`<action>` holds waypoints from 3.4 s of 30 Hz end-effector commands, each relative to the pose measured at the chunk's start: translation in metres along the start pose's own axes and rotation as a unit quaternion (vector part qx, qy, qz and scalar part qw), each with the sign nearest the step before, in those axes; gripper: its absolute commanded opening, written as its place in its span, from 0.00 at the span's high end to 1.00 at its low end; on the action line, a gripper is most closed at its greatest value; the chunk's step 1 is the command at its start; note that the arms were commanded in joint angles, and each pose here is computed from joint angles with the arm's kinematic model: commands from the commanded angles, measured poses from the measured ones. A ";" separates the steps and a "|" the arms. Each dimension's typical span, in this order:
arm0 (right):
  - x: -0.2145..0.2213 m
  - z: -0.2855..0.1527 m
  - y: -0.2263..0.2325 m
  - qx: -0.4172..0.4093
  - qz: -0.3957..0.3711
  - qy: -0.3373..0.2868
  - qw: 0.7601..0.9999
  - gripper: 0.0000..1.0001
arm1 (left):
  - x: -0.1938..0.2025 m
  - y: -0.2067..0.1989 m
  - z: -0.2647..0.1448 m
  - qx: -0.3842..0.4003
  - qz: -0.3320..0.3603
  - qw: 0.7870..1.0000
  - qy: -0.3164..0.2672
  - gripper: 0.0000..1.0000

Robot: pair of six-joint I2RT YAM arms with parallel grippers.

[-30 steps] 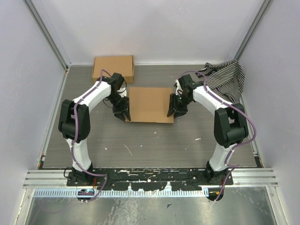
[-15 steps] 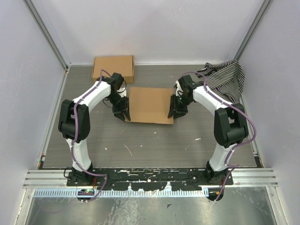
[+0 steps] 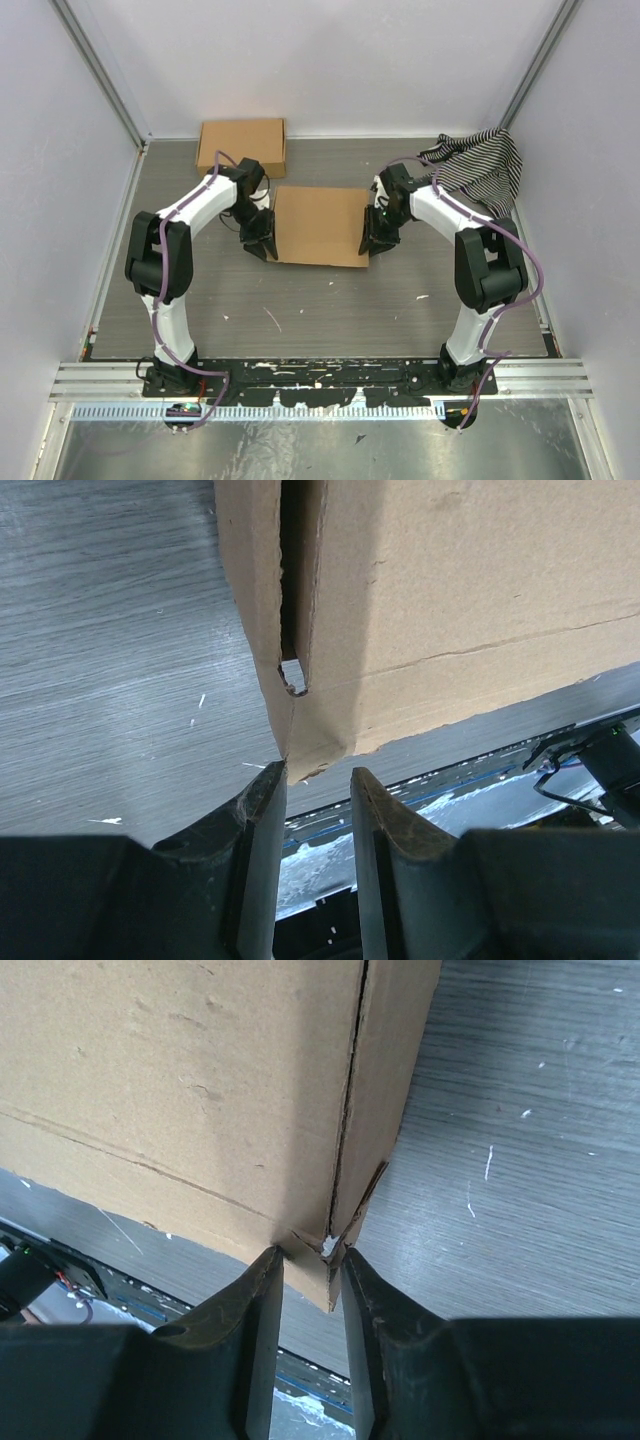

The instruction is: Fold the paper box

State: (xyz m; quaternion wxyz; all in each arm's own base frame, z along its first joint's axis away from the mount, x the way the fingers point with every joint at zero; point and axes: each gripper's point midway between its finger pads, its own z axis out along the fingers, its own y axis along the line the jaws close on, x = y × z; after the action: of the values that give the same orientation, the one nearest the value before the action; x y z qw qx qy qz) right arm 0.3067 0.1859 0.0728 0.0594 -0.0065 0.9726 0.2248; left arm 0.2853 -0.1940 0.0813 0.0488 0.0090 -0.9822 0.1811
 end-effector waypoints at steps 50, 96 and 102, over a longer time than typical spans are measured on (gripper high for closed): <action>-0.034 -0.009 -0.011 0.012 -0.050 -0.213 0.976 0.29 | -0.031 0.006 -0.017 -0.018 -0.010 0.990 -0.140 0.51; -0.025 -0.014 0.023 -0.039 -0.089 -0.219 0.971 0.43 | -0.036 -0.022 -0.004 0.066 -0.027 0.980 -0.184 0.69; -0.024 -0.032 0.032 -0.029 -0.075 -0.180 0.980 0.55 | -0.031 -0.026 -0.022 0.047 -0.018 0.986 -0.160 0.70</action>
State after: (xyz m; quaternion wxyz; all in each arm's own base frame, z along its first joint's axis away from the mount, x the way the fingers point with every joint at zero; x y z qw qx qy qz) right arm 0.3156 0.1833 0.0724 0.2376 -0.0293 0.9463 0.2173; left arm 0.3175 -0.2007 0.0748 -0.1028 0.0804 -0.9699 0.2056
